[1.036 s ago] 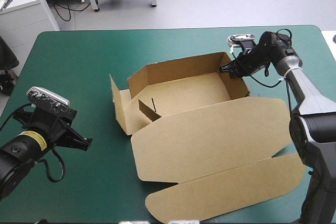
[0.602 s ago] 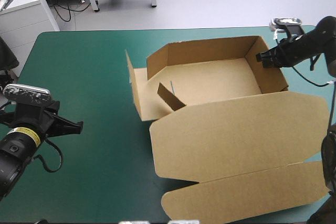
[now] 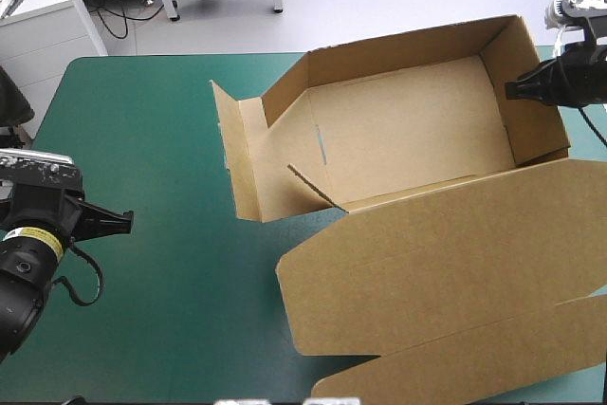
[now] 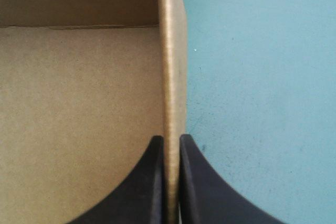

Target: Fold the box

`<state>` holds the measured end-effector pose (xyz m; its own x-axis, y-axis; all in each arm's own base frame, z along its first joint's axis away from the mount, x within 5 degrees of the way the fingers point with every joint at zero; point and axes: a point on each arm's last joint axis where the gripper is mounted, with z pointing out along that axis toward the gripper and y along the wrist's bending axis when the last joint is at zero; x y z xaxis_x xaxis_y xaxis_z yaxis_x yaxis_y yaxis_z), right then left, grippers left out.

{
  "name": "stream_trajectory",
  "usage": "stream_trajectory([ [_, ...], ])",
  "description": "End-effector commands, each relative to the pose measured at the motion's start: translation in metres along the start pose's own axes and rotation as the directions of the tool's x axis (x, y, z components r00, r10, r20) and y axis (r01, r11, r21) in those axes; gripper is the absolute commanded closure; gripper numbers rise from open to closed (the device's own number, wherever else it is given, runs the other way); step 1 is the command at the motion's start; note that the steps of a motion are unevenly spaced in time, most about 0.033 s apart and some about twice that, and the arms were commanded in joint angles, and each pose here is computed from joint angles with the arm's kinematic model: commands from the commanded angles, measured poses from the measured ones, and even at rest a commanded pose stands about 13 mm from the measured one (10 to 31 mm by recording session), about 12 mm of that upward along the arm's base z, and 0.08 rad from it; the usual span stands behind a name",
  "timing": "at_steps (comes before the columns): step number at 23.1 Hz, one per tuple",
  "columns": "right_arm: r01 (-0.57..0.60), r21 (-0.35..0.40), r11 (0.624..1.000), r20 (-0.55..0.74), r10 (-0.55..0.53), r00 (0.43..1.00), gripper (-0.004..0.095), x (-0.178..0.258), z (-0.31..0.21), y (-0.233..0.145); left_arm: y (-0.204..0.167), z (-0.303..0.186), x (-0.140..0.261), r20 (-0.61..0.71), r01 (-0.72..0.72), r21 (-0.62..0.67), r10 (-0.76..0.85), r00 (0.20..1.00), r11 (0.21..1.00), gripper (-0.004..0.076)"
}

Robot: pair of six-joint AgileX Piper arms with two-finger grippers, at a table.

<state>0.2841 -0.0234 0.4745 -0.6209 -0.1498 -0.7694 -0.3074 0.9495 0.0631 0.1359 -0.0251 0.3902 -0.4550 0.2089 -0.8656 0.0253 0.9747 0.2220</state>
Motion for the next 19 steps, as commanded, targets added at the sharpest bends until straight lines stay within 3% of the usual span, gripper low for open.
stream_trajectory([
  [1,0.006,-0.033,0.999,0.086,-0.003,0.996,0.0928,-0.007,-0.027,0.015,-0.004,-0.004,-0.015,0.055,-0.052,0.058,0.049,0.997,0.997,0.0706],
  [10,0.006,-0.033,0.999,0.086,-0.003,0.996,0.0928,-0.007,-0.027,0.015,-0.036,0.029,-0.03,-0.046,-0.181,0.188,0.192,0.98,0.965,0.0706],
  [15,0.016,-0.03,0.999,0.085,-0.013,0.996,0.0928,-0.007,-0.027,0.015,-0.034,0.055,-0.029,-0.124,-0.097,0.208,0.124,0.984,0.973,0.0706],
  [19,0.028,-0.029,0.999,0.086,-0.025,0.996,0.0928,-0.007,-0.027,0.015,-0.023,0.075,-0.022,-0.199,-0.01,0.297,0.073,0.977,0.955,0.0706],
])
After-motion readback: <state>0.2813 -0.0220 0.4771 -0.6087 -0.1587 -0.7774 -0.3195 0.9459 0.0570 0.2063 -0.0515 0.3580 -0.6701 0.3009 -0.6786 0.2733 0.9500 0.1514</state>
